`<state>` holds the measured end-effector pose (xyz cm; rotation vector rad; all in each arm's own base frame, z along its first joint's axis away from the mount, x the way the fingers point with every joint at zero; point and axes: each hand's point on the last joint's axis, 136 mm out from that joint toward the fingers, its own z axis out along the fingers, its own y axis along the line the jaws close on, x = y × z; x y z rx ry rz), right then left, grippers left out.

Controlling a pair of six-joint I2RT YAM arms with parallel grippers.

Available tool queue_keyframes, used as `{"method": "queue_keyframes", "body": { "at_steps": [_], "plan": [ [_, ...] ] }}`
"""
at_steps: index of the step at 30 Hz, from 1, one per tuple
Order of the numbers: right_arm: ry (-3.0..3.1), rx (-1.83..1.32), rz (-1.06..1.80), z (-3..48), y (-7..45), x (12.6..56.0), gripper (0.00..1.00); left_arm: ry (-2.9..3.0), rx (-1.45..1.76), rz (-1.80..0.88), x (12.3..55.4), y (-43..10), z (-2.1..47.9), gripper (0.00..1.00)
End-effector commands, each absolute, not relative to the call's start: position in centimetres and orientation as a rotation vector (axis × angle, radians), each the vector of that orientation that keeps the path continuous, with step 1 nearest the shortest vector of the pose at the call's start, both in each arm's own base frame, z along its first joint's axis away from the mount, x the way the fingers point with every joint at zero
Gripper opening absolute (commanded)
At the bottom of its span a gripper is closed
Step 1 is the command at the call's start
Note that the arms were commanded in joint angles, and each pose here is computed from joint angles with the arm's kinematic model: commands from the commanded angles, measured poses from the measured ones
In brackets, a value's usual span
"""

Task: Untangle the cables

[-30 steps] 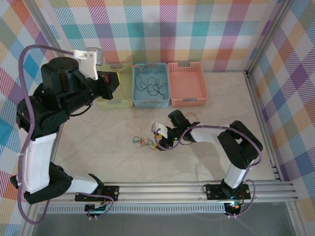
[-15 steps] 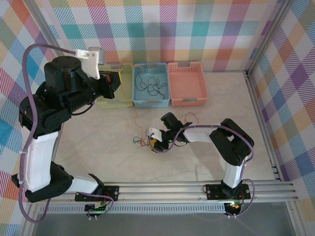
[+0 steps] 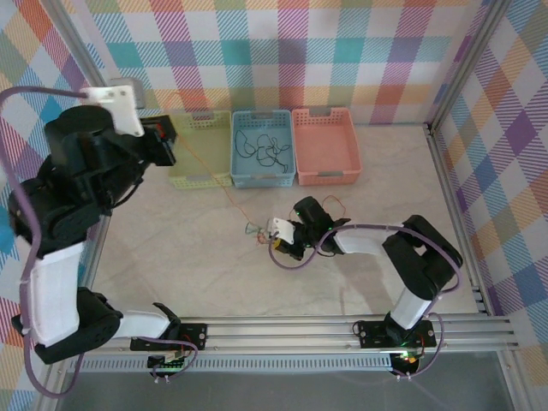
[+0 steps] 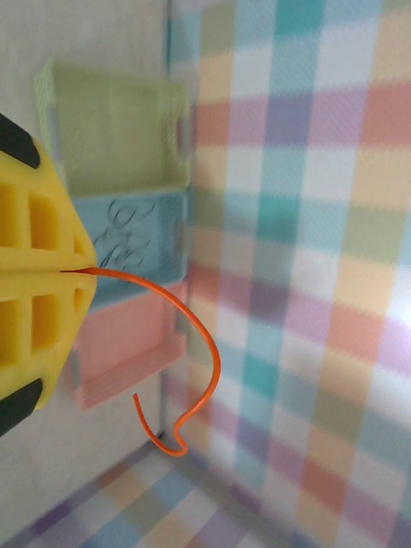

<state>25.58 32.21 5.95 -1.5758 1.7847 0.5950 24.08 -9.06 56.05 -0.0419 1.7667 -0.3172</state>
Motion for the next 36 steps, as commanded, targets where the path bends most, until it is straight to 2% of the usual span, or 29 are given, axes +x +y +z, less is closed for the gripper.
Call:
{"method": "queue_keyframes", "body": {
  "at_steps": [1,4,12,21,30,36],
  "plan": [
    [1.807,-1.463,0.559,7.4,30.7,27.1,0.0,1.541,-0.249,-0.168,20.4,-1.7,60.8,0.0],
    [1.825,-1.337,0.583,8.3,29.4,28.1,0.0,1.443,-0.32,-0.144,17.9,1.5,62.6,0.0],
    [1.885,-1.247,0.571,7.8,28.6,29.2,0.0,1.292,-0.412,-0.145,12.6,6.7,64.9,0.0],
    [1.927,-0.962,0.608,9.4,25.1,32.1,0.0,1.203,-0.491,-0.12,8.6,11.2,65.4,0.0],
    [1.973,-0.877,0.606,9.1,24.0,32.8,0.0,1.189,-0.485,-0.176,7.8,12.4,65.3,0.0],
    [1.981,-0.883,0.62,9.0,24.1,32.7,0.0,1.223,-0.438,-0.2,9.0,11.1,65.0,0.0]
  ]
}}
